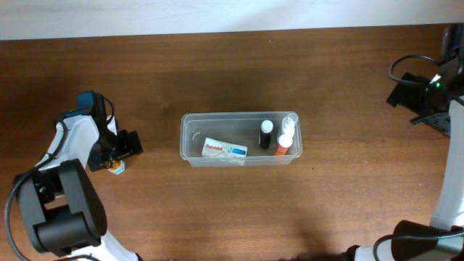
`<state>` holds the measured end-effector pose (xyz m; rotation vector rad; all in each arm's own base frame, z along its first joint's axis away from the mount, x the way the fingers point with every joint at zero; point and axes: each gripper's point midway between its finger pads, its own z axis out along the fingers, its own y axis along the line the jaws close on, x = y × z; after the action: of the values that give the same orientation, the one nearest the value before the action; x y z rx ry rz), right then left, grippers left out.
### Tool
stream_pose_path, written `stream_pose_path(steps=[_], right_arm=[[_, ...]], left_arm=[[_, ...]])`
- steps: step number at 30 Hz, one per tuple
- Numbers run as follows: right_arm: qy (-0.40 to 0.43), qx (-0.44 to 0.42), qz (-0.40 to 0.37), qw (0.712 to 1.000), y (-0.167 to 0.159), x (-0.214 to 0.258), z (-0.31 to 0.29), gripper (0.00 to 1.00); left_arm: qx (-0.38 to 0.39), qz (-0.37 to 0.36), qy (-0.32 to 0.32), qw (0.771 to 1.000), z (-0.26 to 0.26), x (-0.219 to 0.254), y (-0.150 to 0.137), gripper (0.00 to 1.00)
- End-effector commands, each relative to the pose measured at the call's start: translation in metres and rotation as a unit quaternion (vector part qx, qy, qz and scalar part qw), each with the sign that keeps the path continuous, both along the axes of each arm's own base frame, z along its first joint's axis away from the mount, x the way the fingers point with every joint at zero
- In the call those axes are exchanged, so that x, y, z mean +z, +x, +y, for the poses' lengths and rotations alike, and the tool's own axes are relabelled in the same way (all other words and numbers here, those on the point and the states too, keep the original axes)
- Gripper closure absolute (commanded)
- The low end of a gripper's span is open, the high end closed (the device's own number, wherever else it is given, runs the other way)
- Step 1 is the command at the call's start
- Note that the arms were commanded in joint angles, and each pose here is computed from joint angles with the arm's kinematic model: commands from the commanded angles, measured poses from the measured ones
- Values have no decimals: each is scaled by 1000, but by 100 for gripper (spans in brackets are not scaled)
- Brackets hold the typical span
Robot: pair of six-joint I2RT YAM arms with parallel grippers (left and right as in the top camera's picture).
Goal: Pack container
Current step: 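Lower the left gripper and grasp the gold-lidded jar, then carry the jar with the left gripper over the container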
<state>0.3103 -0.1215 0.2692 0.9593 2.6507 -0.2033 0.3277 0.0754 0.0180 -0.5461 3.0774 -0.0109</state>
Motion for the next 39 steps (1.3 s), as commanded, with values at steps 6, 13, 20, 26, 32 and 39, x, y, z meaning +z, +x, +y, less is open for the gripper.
stream_pose_path(steps=[6, 13, 20, 26, 32, 39], right_arm=[[-11, -3, -10, 1000, -1, 8, -3, 2], [-11, -3, -10, 1000, -1, 8, -3, 2], [-11, -2, -10, 1000, -1, 8, -3, 2], [-11, -3, -10, 1000, -1, 8, -3, 2], [-11, -3, -10, 1000, -1, 8, -3, 2], [-11, -3, -10, 1000, -1, 8, -3, 2]], left_arm=[[-4, 12, -30, 999, -10, -14, -2, 50], [-7, 1, -57, 998, -20, -13, 3, 51], [-10, -15, -83, 996, -29, -3, 14, 59], [-15, -29, -103, 994, -37, 8, 24, 59], [-28, -61, -168, 984, -60, 40, 45, 59], [-125, -100, -222, 962, -104, 102, 64, 58]])
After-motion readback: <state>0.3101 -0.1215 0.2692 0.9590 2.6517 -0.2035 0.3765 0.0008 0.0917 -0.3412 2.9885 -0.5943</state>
